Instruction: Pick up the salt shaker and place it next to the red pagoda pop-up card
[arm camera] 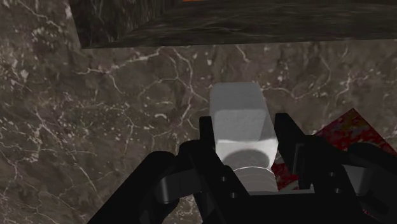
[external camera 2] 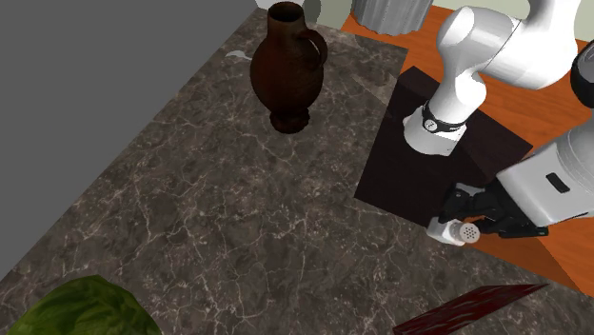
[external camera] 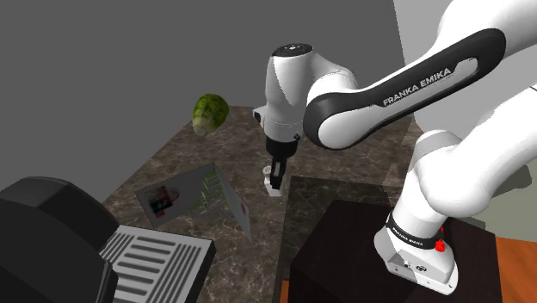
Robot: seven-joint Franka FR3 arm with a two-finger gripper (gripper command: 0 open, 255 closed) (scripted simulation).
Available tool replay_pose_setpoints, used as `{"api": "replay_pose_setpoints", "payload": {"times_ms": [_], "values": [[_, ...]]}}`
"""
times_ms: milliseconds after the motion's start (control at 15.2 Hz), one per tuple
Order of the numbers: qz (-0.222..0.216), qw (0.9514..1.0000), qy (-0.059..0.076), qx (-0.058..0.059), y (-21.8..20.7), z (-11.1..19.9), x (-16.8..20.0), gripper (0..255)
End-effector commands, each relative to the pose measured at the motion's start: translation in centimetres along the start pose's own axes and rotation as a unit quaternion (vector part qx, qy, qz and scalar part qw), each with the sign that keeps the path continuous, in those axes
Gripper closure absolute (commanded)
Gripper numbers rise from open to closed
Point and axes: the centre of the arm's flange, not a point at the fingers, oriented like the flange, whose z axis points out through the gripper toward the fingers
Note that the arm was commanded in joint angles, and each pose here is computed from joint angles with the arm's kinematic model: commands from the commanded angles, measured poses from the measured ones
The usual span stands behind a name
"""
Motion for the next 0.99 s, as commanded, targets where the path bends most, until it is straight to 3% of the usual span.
{"api": "replay_pose_setpoints", "payload": {"times_ms": [0, 594, 924], "values": [[0.0, 1.0, 0.0, 0.0, -0.2, 1.0, -0.1, 255], [0.0, 1.0, 0.0, 0.0, -0.8, 6.0, -0.5, 255], [0.0, 1.0, 0.0, 0.0, -0.8, 6.0, -0.5, 255]]}}
